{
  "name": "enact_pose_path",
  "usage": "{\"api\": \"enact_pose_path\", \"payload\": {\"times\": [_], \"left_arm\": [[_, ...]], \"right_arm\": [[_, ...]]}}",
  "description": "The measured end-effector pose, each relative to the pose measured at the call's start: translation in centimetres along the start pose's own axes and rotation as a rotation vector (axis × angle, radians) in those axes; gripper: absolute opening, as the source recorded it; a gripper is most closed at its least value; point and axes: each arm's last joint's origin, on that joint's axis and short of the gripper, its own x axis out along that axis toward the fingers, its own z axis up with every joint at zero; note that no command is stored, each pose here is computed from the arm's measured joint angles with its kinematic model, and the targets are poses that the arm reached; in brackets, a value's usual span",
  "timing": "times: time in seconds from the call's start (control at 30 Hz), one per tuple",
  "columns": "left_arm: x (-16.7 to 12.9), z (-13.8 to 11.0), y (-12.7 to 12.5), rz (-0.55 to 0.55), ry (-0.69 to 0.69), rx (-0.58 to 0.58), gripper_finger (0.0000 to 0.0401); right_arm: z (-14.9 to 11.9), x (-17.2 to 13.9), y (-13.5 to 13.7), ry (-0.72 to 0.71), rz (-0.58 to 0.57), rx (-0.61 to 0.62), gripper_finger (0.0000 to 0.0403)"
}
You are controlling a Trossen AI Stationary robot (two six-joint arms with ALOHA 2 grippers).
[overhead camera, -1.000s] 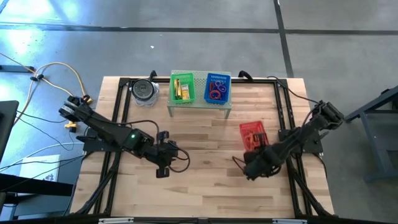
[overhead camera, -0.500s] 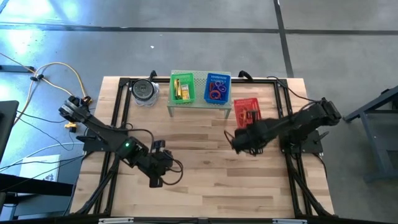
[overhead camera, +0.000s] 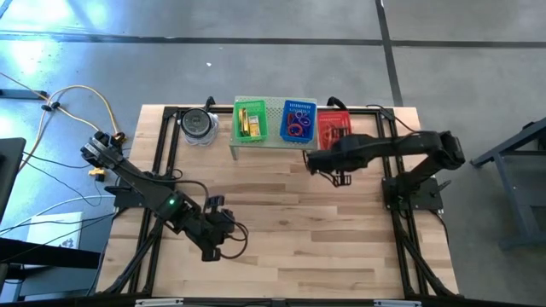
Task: Pick & Place Office Desk Supplies
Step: Put the red basket on the shelf
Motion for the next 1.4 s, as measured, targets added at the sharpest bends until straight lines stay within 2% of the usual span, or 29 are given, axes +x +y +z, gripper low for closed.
{"api": "enact_pose_path", "payload": {"times": [0.13, 0.5, 0.73, 1.1, 1.4], "left_arm": [[0.0, 0.1, 0.1, 0.013, -0.008, -0.002, 0.0102], [0.0, 0.1, 0.1, 0.021, -0.013, -0.006, 0.0102], [0.0, 0.1, 0.1, 0.021, -0.014, -0.013, 0.0102], [0.0, 0.1, 0.1, 0.02, -0.014, -0.028, 0.0102], [0.0, 0.1, 0.1, 0.02, -0.014, -0.027, 0.0102]], "right_arm": [[0.2, 0.8, -1.4, 0.002, 0.002, 0.002, 0.0004], [1.7, 1.9, -3.6, -0.132, 0.007, 0.016, 0.0004], [2.3, 1.9, -3.7, -0.191, 0.005, -0.014, 0.0004], [3.4, 2.0, -3.7, -0.271, 0.011, 0.013, 0.0004], [4.2, 2.9, -3.5, -0.252, 0.012, 0.004, 0.0004]]}}
